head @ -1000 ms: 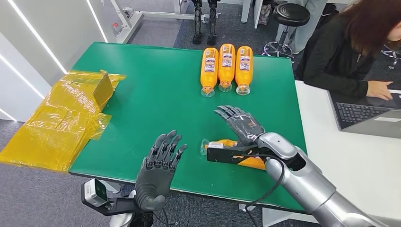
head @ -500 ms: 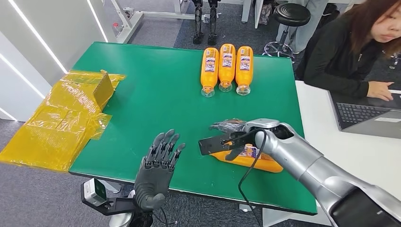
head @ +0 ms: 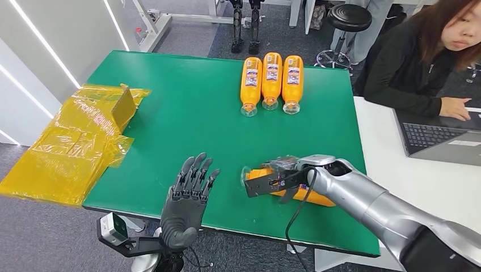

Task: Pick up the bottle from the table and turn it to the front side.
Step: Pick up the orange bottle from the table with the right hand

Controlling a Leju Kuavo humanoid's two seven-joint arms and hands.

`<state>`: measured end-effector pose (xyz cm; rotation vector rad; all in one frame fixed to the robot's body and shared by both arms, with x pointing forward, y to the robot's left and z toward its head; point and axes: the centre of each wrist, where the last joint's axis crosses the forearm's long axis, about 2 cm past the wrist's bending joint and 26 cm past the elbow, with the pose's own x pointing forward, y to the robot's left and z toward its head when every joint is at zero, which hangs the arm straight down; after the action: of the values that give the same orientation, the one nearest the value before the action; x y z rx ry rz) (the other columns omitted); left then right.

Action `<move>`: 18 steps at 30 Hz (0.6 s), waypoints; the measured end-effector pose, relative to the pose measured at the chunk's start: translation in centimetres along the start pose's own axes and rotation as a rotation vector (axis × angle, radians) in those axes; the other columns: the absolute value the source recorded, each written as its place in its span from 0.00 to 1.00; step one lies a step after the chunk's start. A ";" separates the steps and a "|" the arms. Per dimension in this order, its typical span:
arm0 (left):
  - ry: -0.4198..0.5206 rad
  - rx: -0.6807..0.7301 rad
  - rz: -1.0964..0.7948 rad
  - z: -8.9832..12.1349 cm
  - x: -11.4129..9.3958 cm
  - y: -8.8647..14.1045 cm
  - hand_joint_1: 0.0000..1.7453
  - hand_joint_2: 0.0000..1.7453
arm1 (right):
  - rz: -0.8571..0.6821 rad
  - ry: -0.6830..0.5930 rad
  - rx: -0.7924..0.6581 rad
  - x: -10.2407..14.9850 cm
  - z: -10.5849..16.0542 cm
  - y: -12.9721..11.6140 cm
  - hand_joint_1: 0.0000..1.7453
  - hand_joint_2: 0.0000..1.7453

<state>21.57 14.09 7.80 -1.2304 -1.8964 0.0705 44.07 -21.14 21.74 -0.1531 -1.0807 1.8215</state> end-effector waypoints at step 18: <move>-0.008 0.006 0.009 0.0 0.0 0.0 0.00 1.00 | -0.045 0.066 0.051 -3.9 2.2 1.6 1.00 1.00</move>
<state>21.56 14.13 7.79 -1.2362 -1.8968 0.0860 43.88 -25.76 20.53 -0.1565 -0.9837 1.7900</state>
